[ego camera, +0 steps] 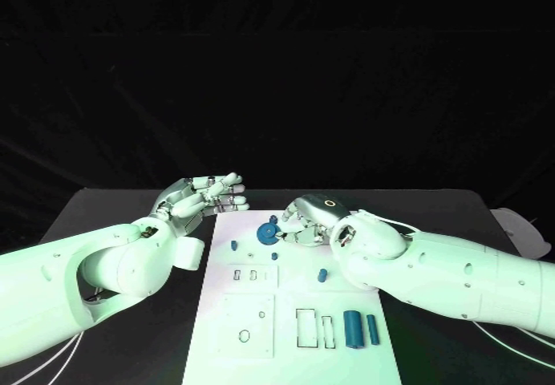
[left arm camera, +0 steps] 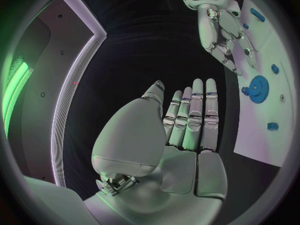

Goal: Assemble the parts on the task board

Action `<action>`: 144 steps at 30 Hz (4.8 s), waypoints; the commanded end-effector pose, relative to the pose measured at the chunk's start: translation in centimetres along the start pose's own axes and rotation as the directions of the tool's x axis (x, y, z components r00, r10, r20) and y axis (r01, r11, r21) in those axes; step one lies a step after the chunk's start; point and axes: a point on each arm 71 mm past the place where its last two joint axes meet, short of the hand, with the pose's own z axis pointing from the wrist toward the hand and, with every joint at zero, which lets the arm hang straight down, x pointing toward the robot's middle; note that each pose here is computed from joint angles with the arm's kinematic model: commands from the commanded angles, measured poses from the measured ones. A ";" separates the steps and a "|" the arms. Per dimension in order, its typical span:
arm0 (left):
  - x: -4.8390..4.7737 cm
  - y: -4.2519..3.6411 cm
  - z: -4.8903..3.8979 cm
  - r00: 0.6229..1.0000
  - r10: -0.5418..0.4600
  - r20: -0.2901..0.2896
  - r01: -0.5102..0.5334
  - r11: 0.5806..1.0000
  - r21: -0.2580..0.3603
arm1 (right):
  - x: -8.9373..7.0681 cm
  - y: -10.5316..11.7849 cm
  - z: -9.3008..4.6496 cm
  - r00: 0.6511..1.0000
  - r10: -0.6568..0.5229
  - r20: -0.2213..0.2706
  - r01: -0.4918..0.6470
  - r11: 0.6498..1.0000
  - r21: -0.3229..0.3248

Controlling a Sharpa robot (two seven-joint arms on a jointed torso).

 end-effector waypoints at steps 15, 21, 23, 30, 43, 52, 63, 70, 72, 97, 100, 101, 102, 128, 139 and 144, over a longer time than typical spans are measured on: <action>-0.08 0.14 0.61 1.000 -0.006 -0.012 0.006 1.000 0.004 | -5.9 -9.4 -7.1 0.976 0.214 0.026 -0.215 0.976 0.021; -0.12 0.23 0.78 1.000 -0.006 -0.012 0.006 1.000 0.004 | -5.4 -12.4 -8.6 0.978 0.206 0.003 -0.206 0.975 0.082; -0.14 0.24 0.80 1.000 -0.006 -0.011 0.006 1.000 0.003 | -5.0 -13.0 -8.8 0.978 0.207 -0.007 -0.205 0.974 0.097; -0.24 0.26 0.84 1.000 -0.005 -0.009 0.005 1.000 0.003 | -3.4 -13.8 -8.7 0.976 0.216 -0.042 -0.209 0.970 0.127; -0.30 0.26 0.82 1.000 -0.004 -0.006 0.004 1.000 0.003 | -1.4 -14.7 -8.0 0.973 0.221 -0.066 -0.208 0.964 0.163; -0.35 0.25 0.80 1.000 -0.004 -0.005 0.004 1.000 0.003 | -0.6 -14.6 -7.3 0.971 0.229 -0.073 -0.214 0.962 0.171; -0.42 0.23 0.77 1.000 -0.003 -0.003 0.003 1.000 0.002 | -0.4 -14.6 -6.8 0.970 0.233 -0.073 -0.217 0.960 0.179; -0.43 0.23 0.76 1.000 -0.003 -0.003 0.003 1.000 0.002 | -0.1 -14.5 -6.6 0.968 0.237 -0.082 -0.220 0.959 0.181; -0.44 0.23 0.76 1.000 -0.003 -0.003 0.003 1.000 0.002 | 0.0 -14.4 -6.6 0.967 0.239 -0.085 -0.221 0.958 0.180; -0.52 0.23 0.73 1.000 -0.002 -0.001 0.002 1.000 0.000 | 0.2 -14.3 -6.4 0.967 0.239 -0.084 -0.222 0.959 0.175; -0.53 0.23 0.73 1.000 -0.002 -0.001 0.002 1.000 0.000 | 0.1 -14.2 -6.4 0.969 0.237 -0.072 -0.222 0.960 0.172; -0.53 0.23 0.72 1.000 -0.002 -0.001 0.002 1.000 0.000 | 0.1 -14.3 -6.4 0.970 0.235 -0.064 -0.221 0.960 0.172; -0.54 0.22 0.72 1.000 -0.002 -0.001 0.002 1.000 0.000 | 0.0 -14.3 -6.4 0.971 0.232 -0.057 -0.220 0.960 0.172; -1.08 0.38 1.07 1.000 0.004 0.014 -0.004 1.000 -0.002 | -0.4 -1.2 -4.4 0.981 0.190 -0.031 -0.191 0.982 -0.005; -0.80 0.53 1.26 1.000 0.002 0.007 -0.002 1.000 -0.005 | 2.4 4.3 -2.3 0.986 0.140 -0.091 -0.148 0.984 -0.094; -0.71 0.55 1.27 1.000 0.001 0.005 -0.001 1.000 -0.006 | 3.9 5.3 -2.0 0.985 0.114 -0.130 -0.127 0.987 -0.096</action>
